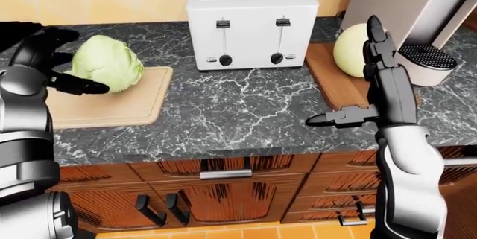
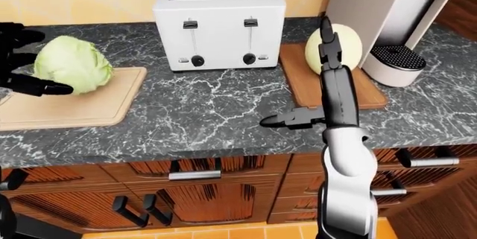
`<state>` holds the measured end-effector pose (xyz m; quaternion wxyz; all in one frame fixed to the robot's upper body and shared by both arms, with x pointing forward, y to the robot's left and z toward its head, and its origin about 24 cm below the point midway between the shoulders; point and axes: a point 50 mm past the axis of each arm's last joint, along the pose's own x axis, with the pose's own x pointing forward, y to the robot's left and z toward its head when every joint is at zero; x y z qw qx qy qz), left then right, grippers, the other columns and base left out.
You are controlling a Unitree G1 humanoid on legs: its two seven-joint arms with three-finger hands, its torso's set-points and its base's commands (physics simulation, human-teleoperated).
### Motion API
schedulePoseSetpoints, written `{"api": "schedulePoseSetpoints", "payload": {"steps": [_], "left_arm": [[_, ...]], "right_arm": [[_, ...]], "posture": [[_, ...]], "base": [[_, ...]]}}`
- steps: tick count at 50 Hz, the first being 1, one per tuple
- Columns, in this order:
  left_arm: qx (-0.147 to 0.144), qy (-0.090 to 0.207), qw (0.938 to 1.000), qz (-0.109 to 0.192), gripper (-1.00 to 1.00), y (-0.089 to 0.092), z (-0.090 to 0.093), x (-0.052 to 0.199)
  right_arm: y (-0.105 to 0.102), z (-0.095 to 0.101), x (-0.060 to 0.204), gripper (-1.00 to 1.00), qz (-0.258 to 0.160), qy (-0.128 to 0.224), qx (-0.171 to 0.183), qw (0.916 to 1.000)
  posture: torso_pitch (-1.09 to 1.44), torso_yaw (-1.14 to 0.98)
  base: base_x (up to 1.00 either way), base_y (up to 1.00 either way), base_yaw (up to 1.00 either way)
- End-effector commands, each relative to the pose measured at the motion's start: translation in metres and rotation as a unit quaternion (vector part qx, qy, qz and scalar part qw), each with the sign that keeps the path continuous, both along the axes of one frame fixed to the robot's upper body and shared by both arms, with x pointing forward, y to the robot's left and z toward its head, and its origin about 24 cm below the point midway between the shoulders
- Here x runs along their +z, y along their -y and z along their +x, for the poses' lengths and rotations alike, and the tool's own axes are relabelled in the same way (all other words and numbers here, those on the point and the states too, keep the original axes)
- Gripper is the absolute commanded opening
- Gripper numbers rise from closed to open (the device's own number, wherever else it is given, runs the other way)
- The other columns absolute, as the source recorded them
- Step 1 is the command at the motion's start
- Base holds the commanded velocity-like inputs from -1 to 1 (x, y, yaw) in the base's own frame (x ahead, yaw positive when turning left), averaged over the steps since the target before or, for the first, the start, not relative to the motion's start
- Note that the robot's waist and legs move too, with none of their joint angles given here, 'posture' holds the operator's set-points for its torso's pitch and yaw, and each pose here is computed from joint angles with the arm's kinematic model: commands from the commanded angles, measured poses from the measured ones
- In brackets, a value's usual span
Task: Place the lettuce and the cantaloupe on separate cutting boards.
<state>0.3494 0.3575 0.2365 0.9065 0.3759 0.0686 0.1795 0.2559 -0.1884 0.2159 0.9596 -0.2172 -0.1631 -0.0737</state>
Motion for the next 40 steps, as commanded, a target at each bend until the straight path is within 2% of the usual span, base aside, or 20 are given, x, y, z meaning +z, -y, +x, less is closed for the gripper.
{"api": "schedulePoseSetpoints", "payload": {"steps": [1, 3, 4, 18, 22, 28, 29, 34, 40], "left_arm": [[0.000, 0.045, 0.9988, 0.020, 0.65, 0.000, -0.003, 0.025], [0.000, 0.044, 0.9988, 0.020, 0.73, 0.001, -0.003, 0.025], [0.000, 0.042, 0.9989, 0.018, 1.00, -0.001, -0.004, 0.026], [0.004, 0.040, 0.9990, 0.019, 1.00, -0.003, -0.006, 0.024], [0.007, 0.047, 0.9986, 0.023, 1.00, -0.003, -0.011, 0.031], [0.014, 0.093, 0.9944, 0.047, 1.00, 0.002, -0.034, 0.063], [0.013, 0.105, 0.9929, 0.056, 1.00, 0.005, -0.045, 0.075], [0.008, 0.141, 0.9864, 0.083, 1.00, 0.018, -0.072, 0.103], [-0.009, 0.167, 0.9816, 0.092, 1.00, 0.033, -0.093, 0.109]], "right_arm": [[-0.001, -0.005, 0.014, 1.00, -0.009, 0.041, 0.000, 0.9991], [-0.001, -0.005, 0.015, 1.00, -0.009, 0.042, 0.000, 0.9991], [-0.002, -0.004, 0.016, 1.00, -0.009, 0.043, 0.001, 0.9990], [-0.003, -0.005, 0.015, 1.00, -0.009, 0.043, 0.000, 0.9991], [-0.003, -0.004, 0.015, 1.00, -0.009, 0.042, 0.001, 0.9991], [-0.002, -0.006, 0.016, 1.00, -0.010, 0.043, -0.001, 0.9990], [-0.001, -0.006, 0.015, 1.00, -0.009, 0.043, -0.002, 0.9990], [0.001, -0.006, 0.016, 1.00, -0.009, 0.044, -0.005, 0.9990], [0.004, -0.006, 0.022, 1.00, -0.011, 0.050, -0.013, 0.9986]], "posture": [[0.00, 0.00], [0.00, 0.00], [0.00, 0.00], [0.00, 0.00], [0.00, 0.00], [0.00, 0.00], [0.00, 0.00], [0.00, 0.00], [0.00, 0.00]], "base": [[0.00, 0.00, 0.00], [0.00, 0.00, 0.00], [0.00, 0.00, 0.00], [0.00, 0.00, 0.00], [0.00, 0.00, 0.00], [0.00, 0.00, 0.00], [0.00, 0.00, 0.00], [0.00, 0.00, 0.00], [0.00, 0.00, 0.00]]}}
